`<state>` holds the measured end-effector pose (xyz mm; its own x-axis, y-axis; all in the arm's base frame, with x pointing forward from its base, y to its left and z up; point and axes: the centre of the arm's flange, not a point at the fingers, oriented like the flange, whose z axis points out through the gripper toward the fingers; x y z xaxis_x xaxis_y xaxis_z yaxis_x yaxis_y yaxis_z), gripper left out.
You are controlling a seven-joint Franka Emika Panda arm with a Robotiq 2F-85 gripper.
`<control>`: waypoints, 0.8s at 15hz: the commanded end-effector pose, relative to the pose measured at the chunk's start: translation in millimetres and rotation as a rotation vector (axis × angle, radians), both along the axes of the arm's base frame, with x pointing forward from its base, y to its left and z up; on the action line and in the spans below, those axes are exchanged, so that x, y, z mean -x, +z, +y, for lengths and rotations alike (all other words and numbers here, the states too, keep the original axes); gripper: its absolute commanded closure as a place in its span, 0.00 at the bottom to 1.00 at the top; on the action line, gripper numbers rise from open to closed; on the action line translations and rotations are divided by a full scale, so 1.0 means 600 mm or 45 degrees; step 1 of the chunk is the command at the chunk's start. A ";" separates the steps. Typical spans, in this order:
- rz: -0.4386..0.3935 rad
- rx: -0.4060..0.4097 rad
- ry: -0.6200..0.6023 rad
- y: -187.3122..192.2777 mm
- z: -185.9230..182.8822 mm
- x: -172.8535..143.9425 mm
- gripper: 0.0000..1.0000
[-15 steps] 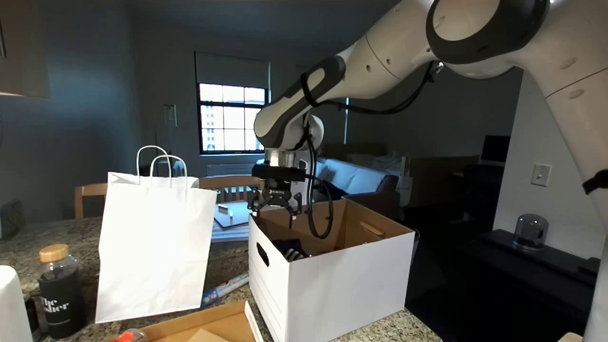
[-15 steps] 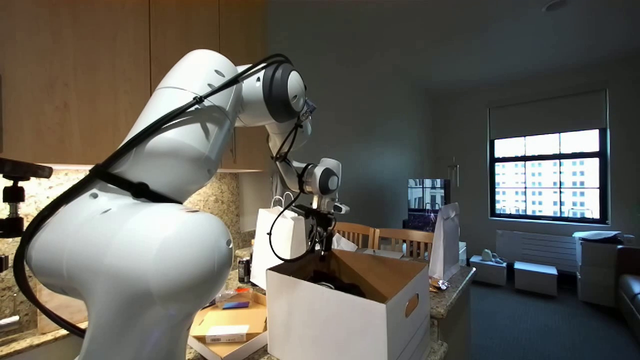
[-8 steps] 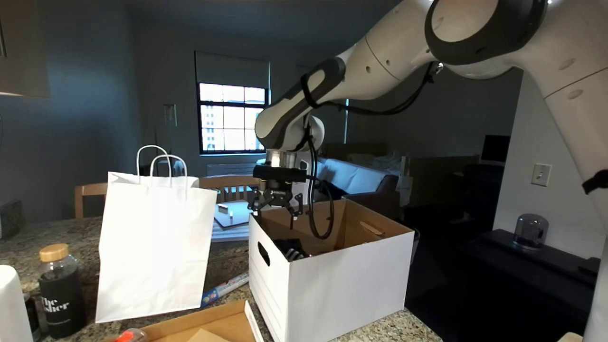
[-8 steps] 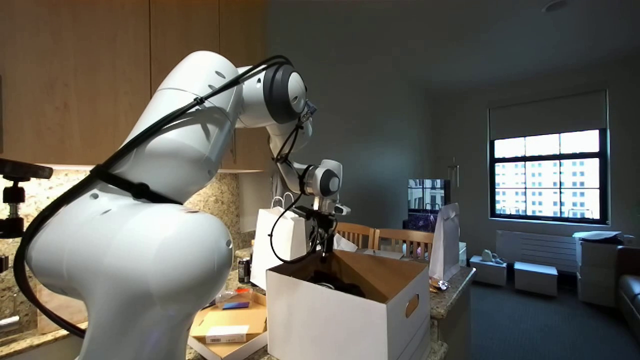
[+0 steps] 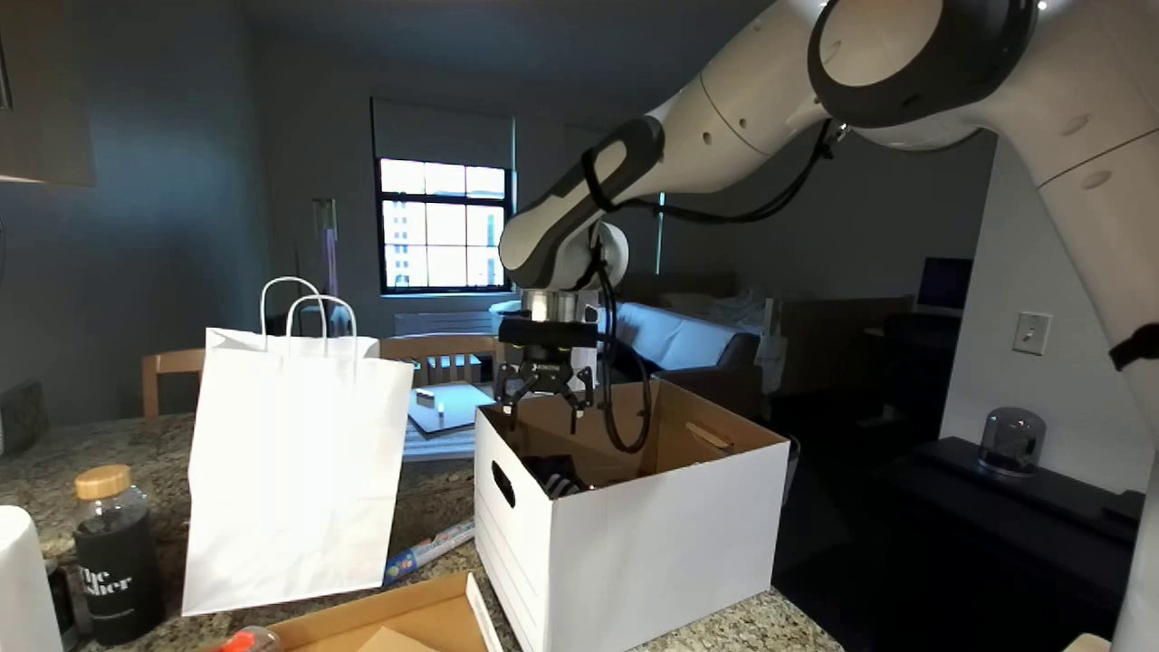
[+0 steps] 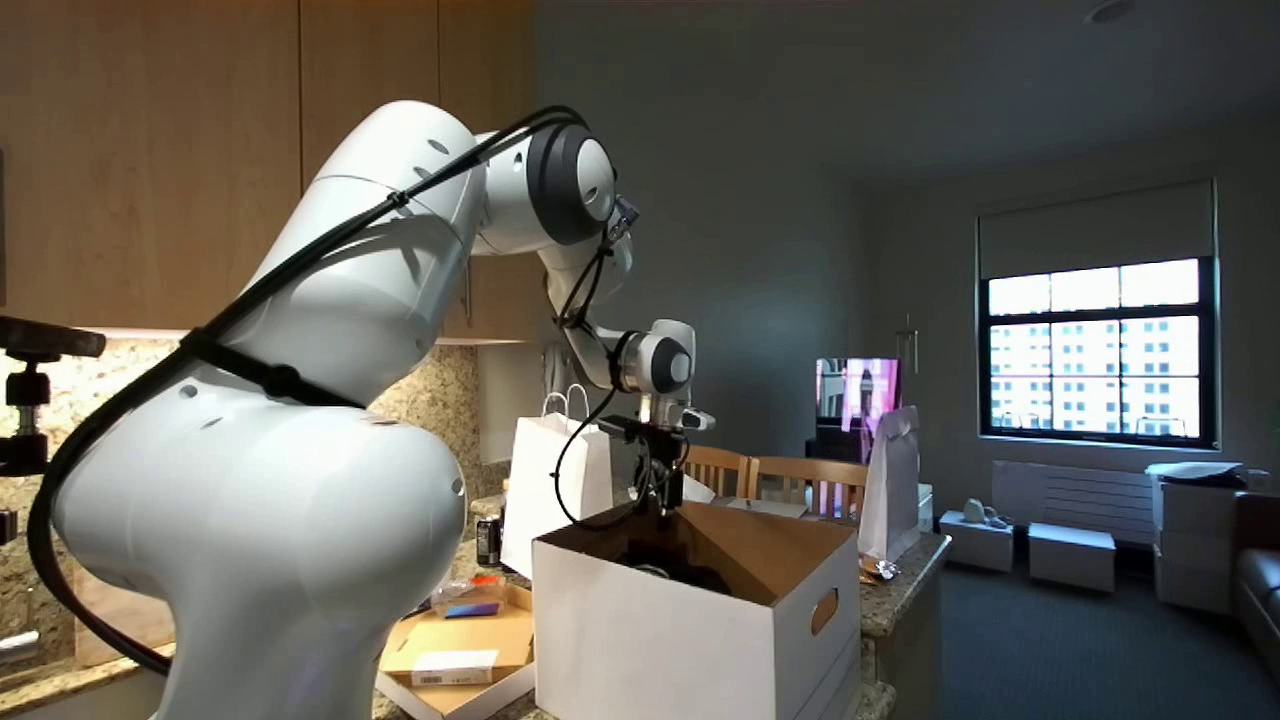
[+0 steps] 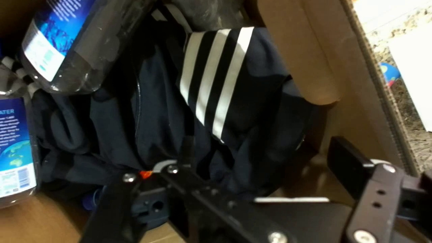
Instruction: Pick up two bottles from the box and put them on the box cover
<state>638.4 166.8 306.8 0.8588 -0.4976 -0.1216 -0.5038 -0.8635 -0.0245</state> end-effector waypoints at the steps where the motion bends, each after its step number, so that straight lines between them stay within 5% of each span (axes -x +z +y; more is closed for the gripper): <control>1: 0.023 0.056 0.009 0.014 -0.033 0.024 0.00; 7: 0.203 -0.015 0.098 0.041 -0.069 0.062 0.00; 12: 0.249 0.013 0.155 0.058 -0.075 0.109 0.00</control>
<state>604.4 127.1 332.5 0.8598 -0.4355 -0.2666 -0.4317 -0.8988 0.0757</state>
